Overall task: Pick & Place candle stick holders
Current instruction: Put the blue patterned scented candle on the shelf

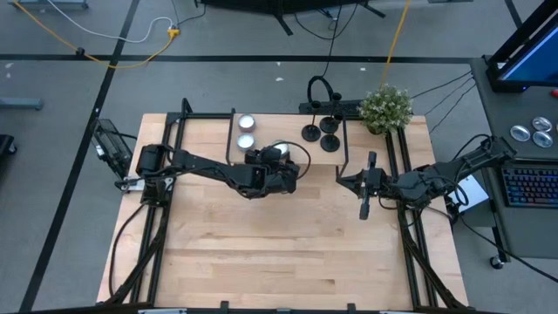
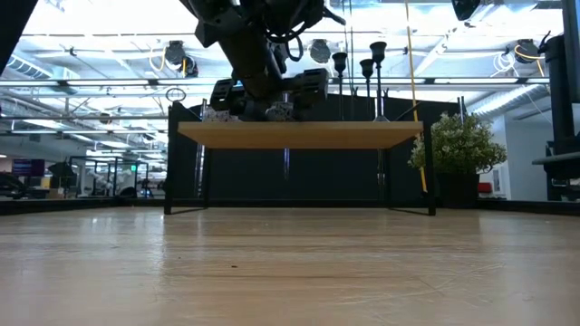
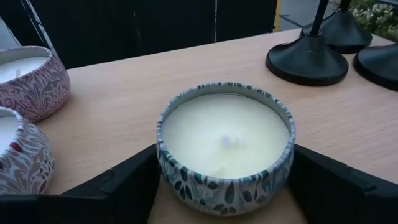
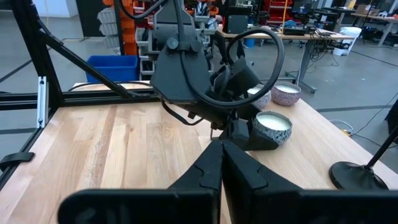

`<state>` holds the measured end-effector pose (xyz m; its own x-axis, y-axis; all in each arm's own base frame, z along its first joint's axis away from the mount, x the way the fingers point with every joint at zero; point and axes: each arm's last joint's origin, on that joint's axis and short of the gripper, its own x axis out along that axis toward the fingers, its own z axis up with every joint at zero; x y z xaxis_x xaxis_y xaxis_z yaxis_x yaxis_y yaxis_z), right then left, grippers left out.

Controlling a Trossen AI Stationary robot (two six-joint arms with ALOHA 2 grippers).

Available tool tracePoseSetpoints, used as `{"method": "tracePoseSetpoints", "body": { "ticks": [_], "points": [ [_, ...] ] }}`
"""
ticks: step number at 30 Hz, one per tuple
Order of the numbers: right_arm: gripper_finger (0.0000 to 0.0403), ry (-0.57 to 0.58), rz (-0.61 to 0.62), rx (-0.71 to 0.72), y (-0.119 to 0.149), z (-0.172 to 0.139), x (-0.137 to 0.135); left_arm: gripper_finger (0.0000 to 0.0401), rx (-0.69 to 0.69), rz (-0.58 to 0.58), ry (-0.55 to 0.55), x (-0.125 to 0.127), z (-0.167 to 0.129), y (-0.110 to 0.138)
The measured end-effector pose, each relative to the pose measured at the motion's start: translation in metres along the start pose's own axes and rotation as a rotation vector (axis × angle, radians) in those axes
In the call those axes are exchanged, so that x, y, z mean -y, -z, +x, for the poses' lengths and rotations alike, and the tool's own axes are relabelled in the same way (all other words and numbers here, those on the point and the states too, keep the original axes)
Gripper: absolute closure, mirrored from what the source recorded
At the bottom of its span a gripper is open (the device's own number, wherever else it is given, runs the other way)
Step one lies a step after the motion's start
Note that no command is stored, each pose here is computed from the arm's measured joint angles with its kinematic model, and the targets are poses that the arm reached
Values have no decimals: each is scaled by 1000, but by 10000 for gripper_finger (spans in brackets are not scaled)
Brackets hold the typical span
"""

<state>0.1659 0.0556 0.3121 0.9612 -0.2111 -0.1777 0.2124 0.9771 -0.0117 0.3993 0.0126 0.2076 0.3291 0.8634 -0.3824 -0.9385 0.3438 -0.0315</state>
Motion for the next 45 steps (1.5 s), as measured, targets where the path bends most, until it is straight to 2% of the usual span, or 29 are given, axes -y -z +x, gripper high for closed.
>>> {"method": "tracePoseSetpoints", "body": {
  "ticks": [4,10,18,30,34,38,41,45],
  "points": [
    [403,1,0,0,0,0,0,106,-1,1,0,0,0,0],
    [403,2,0,0,0,0,0,122,-1,-2,0,0,0,0],
    [403,2,0,0,0,0,0,164,-17,-1,16,1,-1,1],
    [403,3,-5,-6,1,0,0,169,-62,15,89,4,-18,1],
    [403,5,-12,-16,2,0,0,169,-50,21,144,2,-37,-13],
    [403,6,-14,-19,2,0,1,169,-8,16,219,-4,-52,-41],
    [403,12,-12,-19,2,1,1,169,-18,64,312,-7,-48,-59],
    [403,14,-12,-19,2,1,2,169,-64,61,402,-15,-35,-78]
  ]
}}
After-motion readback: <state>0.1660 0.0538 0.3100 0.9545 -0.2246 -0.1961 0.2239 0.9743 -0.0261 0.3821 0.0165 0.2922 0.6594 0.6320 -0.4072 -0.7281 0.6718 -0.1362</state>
